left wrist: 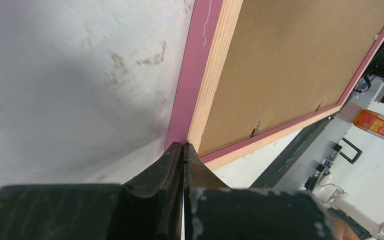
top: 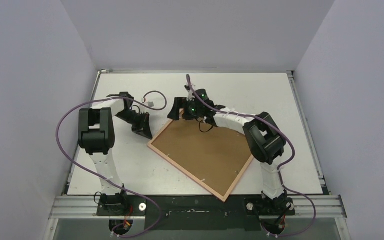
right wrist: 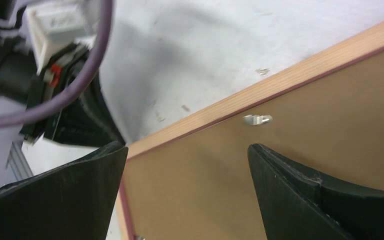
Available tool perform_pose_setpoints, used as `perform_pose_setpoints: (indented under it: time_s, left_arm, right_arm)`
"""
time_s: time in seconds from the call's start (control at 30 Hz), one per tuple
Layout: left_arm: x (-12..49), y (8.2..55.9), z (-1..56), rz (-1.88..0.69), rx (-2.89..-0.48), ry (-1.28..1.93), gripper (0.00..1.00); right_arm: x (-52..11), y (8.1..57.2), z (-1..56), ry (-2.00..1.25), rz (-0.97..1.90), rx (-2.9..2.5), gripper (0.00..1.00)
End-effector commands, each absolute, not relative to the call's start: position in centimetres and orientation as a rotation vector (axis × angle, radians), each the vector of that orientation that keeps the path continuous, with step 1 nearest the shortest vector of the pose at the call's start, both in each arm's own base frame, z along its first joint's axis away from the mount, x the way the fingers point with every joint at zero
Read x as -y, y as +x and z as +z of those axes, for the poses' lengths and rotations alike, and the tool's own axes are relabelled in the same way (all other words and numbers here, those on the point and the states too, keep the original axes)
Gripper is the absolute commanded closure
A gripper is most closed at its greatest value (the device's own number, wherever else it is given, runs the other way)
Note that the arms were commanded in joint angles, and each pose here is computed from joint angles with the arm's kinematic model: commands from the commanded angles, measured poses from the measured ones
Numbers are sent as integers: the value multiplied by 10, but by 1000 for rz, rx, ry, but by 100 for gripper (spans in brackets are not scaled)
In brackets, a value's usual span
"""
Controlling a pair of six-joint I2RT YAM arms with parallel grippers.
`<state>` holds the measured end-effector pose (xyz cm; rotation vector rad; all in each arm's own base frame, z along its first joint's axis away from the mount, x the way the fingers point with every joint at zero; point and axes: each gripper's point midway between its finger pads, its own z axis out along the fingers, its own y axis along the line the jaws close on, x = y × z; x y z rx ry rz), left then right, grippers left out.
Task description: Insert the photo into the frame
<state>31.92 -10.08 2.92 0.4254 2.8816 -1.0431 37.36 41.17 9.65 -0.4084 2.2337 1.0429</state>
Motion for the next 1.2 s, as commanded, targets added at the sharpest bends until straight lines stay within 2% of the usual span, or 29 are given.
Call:
perform_pose_setpoints:
  time_s: [0.0, 0.03, 0.17, 0.23, 0.3, 0.5, 0.67, 0.9, 1.17]
  left_arm:
    - [111, 304, 48, -1129, -2831, 454, 100]
    - [111, 303, 50, -1133, -2829, 456, 98]
    - [113, 319, 58, -1122, -2798, 444, 73]
    - [115, 337, 62, -1112, -2759, 430, 67]
    - [119, 355, 66, -1118, -2724, 412, 65]
    - [139, 389, 55, -1177, -2692, 376, 67]
    - [146, 399, 41, -1207, -2689, 301, 75]
    - [152, 392, 30, -1272, -2683, 255, 88]
    - [152, 375, 23, -1297, -2686, 258, 91]
  right_arm:
    - [-399, 404, 134, -239, 1061, -2157, 4]
    - [-397, 407, 133, -219, 1064, -2163, 4]
    - [-394, 409, 129, -175, 1068, -2190, 4]
    - [-395, 405, 125, -152, 1079, -2206, 4]
    - [-397, 400, 119, -118, 1084, -2224, 3]
    - [-407, 391, 107, -22, 1046, -2246, 3]
    - [-402, 392, 96, 160, 1019, -2241, 2]
    - [-394, 396, 83, 369, 969, -2227, 2]
    - [-403, 401, 71, 523, 936, -2235, 2]
